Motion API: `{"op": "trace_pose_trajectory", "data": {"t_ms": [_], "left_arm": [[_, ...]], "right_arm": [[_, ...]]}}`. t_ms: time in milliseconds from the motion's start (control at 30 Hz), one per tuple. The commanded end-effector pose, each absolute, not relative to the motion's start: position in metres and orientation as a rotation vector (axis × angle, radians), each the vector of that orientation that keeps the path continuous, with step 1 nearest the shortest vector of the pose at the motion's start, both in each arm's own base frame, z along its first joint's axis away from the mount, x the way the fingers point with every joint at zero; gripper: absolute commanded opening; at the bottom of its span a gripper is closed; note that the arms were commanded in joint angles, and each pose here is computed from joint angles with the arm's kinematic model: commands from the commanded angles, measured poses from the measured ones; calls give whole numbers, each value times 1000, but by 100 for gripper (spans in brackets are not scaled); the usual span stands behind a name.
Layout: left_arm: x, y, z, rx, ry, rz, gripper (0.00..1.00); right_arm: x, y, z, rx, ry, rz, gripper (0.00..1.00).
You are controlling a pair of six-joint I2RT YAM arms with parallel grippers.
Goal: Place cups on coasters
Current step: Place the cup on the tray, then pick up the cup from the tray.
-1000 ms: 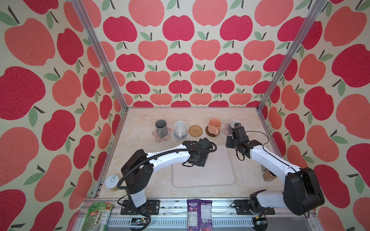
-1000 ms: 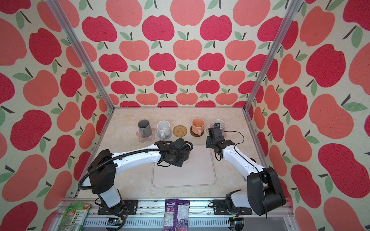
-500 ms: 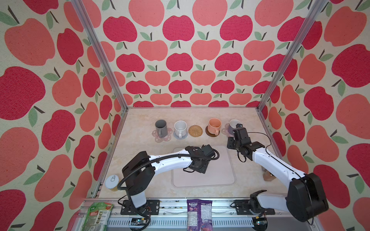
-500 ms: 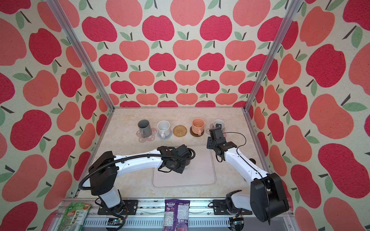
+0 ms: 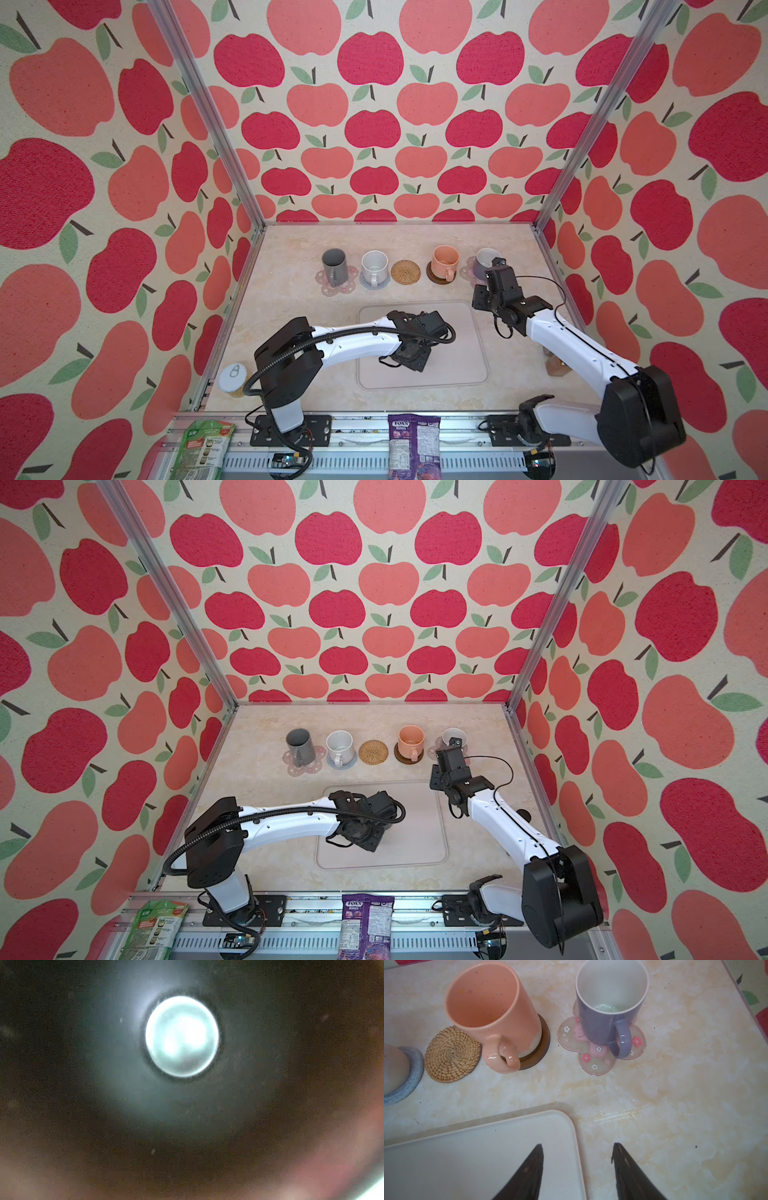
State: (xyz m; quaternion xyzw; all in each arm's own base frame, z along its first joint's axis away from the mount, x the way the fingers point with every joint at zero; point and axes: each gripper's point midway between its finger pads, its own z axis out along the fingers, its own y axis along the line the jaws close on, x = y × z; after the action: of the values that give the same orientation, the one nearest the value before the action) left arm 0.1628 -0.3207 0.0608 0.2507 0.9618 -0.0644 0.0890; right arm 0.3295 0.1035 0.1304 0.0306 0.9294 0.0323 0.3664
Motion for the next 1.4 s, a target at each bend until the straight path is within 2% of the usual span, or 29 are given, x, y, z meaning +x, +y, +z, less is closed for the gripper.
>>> {"op": "trace_pose_trajectory", "data": {"t_ms": [0,500,667,933,1167,1367], "left_arm": [[158,-309,71,757,2880,-150,30],[197,-314,107,707,2744,-221,35],[208,-320,106,704,2740,-246,35],[202,-333,95,740,2771,-285,35],[202,-342,91,758,2773,-308,33],[200,-344,79,760,2795,-288,24]], "right_arm": [[323,99,122,106,2427,78,56],[322,94,125,89,2422,37,57],[322,93,124,89,2423,33,57],[321,89,125,93,2422,17,57],[322,90,123,100,2425,28,57],[321,90,124,99,2422,33,57]]}}
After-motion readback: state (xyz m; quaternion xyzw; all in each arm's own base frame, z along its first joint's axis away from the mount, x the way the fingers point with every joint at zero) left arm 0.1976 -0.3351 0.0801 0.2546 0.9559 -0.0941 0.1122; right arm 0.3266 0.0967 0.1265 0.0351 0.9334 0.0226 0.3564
